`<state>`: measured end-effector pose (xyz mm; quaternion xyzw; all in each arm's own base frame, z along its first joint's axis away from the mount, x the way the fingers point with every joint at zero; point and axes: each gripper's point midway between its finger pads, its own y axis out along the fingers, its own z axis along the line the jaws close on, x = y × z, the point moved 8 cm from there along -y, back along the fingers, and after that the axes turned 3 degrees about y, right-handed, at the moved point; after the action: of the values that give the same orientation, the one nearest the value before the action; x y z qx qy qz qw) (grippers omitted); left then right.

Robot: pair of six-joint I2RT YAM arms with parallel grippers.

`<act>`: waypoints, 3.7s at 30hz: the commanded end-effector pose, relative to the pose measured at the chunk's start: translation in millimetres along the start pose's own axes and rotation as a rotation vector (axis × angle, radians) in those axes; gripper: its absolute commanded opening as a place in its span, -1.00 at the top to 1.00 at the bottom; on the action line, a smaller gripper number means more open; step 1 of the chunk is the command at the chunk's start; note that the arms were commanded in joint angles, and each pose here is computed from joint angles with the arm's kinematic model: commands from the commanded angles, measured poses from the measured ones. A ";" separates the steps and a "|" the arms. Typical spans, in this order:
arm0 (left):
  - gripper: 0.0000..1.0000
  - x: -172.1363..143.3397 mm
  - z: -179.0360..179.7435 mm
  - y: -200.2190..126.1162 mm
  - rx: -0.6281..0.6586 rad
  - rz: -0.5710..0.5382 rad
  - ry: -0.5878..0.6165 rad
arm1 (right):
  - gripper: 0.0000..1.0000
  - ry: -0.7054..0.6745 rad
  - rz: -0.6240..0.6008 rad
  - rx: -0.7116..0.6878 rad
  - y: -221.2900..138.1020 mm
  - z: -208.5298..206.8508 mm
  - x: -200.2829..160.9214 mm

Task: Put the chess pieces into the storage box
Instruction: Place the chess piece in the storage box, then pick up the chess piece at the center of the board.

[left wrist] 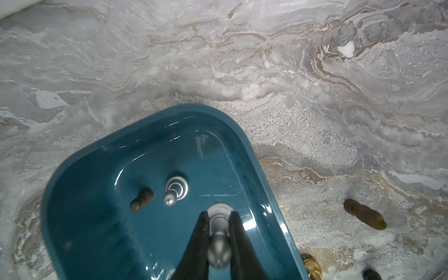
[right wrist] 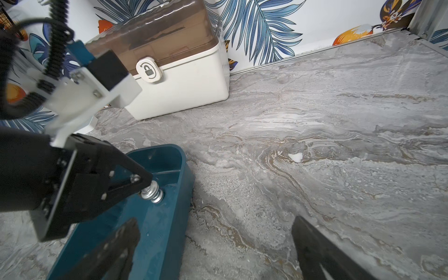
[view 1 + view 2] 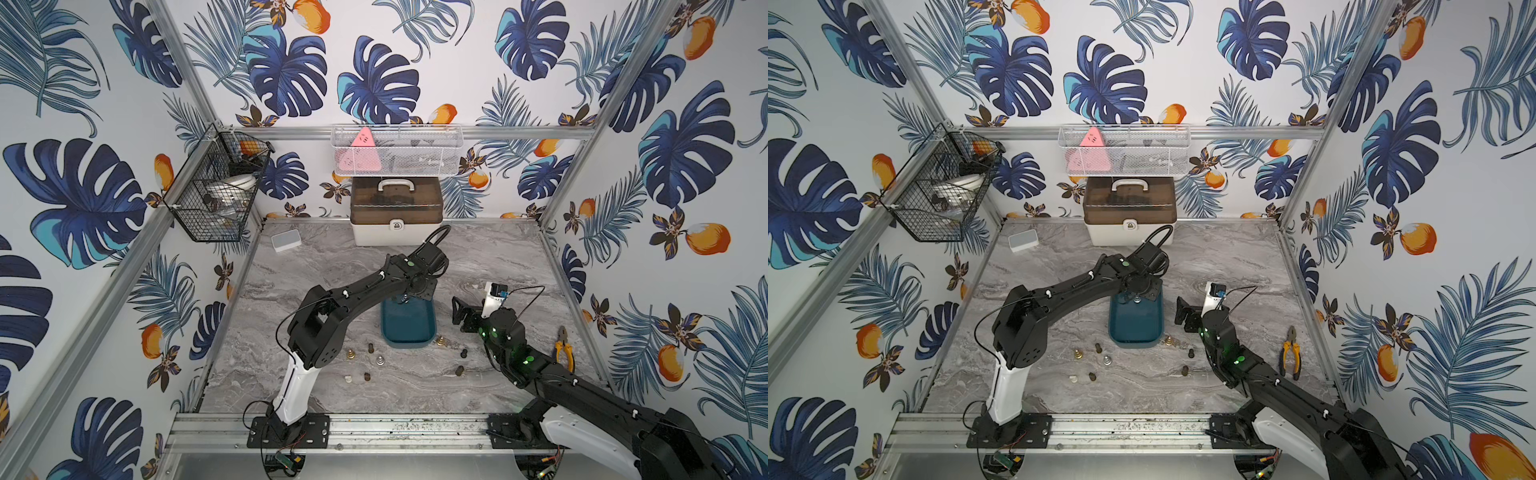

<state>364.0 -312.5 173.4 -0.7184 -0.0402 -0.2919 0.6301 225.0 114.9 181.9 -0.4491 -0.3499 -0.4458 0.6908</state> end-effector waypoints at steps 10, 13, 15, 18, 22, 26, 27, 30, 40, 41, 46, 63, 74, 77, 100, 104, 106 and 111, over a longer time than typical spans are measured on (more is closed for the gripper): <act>0.72 3.8 13.8 28.6 0.001 0.015 -0.010 | -0.99 0.008 -0.002 0.032 -0.7 2.7 0.9; 0.73 3.7 13.9 35.6 0.003 0.025 -0.004 | -1.00 0.009 0.003 0.039 0.3 3.7 0.2; 0.72 4.5 12.8 38.5 -0.001 0.033 -0.001 | -1.00 0.008 0.006 0.040 1.1 4.5 0.4; 0.72 4.0 11.5 43.4 -0.005 0.041 0.001 | -1.00 0.006 0.010 0.034 1.8 4.1 -0.3; 0.72 2.1 12.1 48.1 0.003 0.045 0.002 | -1.00 0.007 0.004 0.035 0.7 3.4 -0.2; 0.72 -0.7 13.8 54.5 0.020 0.057 0.006 | -1.00 0.009 0.003 0.044 0.1 4.1 0.0; 0.72 -0.4 13.8 55.0 0.021 0.055 0.006 | -1.00 0.009 0.004 0.046 0.1 4.2 0.0; 0.72 -2.0 14.3 57.7 0.030 0.054 0.006 | -1.00 0.008 0.004 0.046 0.3 4.4 0.1; 0.70 -1.0 15.8 60.1 0.036 0.036 0.001 | -1.00 0.011 -0.001 0.060 -1.5 5.2 1.2; 0.69 -1.4 16.2 59.4 0.039 0.036 -0.002 | -1.00 0.009 0.003 0.059 -1.0 5.3 0.6; 0.67 0.4 17.8 55.4 0.047 0.014 -0.003 | -1.00 0.009 0.007 0.070 -0.4 6.7 0.4; 0.37 -0.8 17.0 53.3 0.028 0.001 -0.011 | -1.00 0.003 0.024 0.079 2.6 8.6 -1.4; 0.20 15.7 17.6 -16.0 -0.047 -0.137 -0.049 | -1.00 -0.010 0.020 0.130 1.8 13.2 -1.3; 0.18 11.5 22.0 -46.7 -0.064 -0.184 -0.070 | -1.00 -0.031 0.018 0.169 1.0 17.3 0.0; 0.21 -152.5 138.6 -130.5 -0.019 0.145 -0.369 | -0.77 -0.440 0.315 0.742 -23.2 130.4 -43.9; 0.27 -165.7 138.2 -124.0 -0.017 0.196 -0.402 | -0.75 -0.466 0.302 0.777 -19.0 135.6 -54.9; 0.27 -170.8 140.4 -124.1 0.013 0.218 -0.405 | -0.73 -0.482 0.303 0.787 -17.3 137.7 -62.0; 0.27 -181.8 142.2 -120.7 0.048 0.268 -0.426 | -0.72 -0.496 0.240 0.806 -25.5 133.5 -67.3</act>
<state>222.7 -104.0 195.1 -0.7569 -0.0887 -0.0745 0.6432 165.3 253.8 165.3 -0.2978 -0.5637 -0.0400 0.7694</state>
